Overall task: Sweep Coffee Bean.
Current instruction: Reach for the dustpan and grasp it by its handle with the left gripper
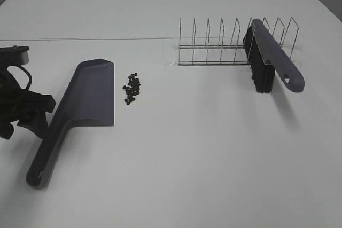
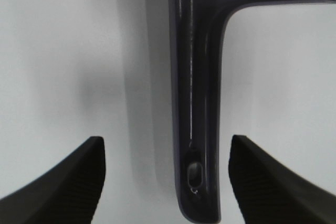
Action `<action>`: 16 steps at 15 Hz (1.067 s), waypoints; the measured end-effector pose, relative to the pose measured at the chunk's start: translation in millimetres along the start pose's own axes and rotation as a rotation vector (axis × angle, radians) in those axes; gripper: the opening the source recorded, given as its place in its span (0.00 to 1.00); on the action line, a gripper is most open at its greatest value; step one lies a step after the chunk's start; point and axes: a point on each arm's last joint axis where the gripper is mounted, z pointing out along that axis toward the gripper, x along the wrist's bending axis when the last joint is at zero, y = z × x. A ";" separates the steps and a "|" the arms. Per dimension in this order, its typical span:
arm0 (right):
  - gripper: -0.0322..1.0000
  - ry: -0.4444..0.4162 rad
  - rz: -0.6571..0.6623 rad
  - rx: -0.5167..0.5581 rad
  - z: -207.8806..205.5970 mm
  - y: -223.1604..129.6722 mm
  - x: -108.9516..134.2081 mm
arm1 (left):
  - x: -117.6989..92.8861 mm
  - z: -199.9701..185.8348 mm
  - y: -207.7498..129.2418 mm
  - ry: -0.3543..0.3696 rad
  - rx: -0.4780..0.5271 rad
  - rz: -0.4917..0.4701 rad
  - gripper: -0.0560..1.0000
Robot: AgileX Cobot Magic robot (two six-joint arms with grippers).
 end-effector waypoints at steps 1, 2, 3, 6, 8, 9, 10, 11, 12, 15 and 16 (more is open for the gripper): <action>0.64 0.000 0.000 0.000 0.0 0.0 0.0 | 0.5 4.8 2.0 0.002 -0.009 -0.001 0.66; 0.64 0.000 0.000 0.000 0.0 0.0 0.0 | 1.1 10.3 3.4 0.004 -0.012 0.008 0.66; 0.64 0.000 0.000 0.000 0.0 0.0 0.0 | 1.6 16.0 4.8 0.007 -0.009 0.018 0.66; 0.64 0.000 0.000 0.000 0.0 0.0 0.0 | 2.9 26.4 6.4 0.012 -0.006 0.032 0.66; 0.64 0.000 0.000 0.000 0.0 0.0 0.0 | 0.8 30.6 9.2 0.012 -0.035 0.046 0.66; 0.64 0.000 0.000 0.000 0.0 0.0 0.0 | -3.2 31.0 8.5 0.010 -0.035 0.059 0.66; 0.64 0.000 0.000 0.000 0.0 0.0 0.0 | -8.7 31.5 7.6 0.006 -0.037 0.077 0.66; 0.64 0.000 0.000 0.000 0.0 0.0 0.0 | -14.3 32.0 7.1 0.003 -0.044 0.094 0.66; 0.64 0.000 0.000 0.000 0.0 0.0 0.0 | -18.5 33.0 7.1 0.001 -0.054 0.108 0.66; 0.64 0.000 0.000 0.000 0.0 0.0 0.0 | -20.0 40.6 6.9 0.005 -0.047 0.117 0.66; 0.64 0.000 0.000 0.000 0.0 0.0 0.0 | -19.4 44.7 6.4 0.008 -0.036 0.115 0.66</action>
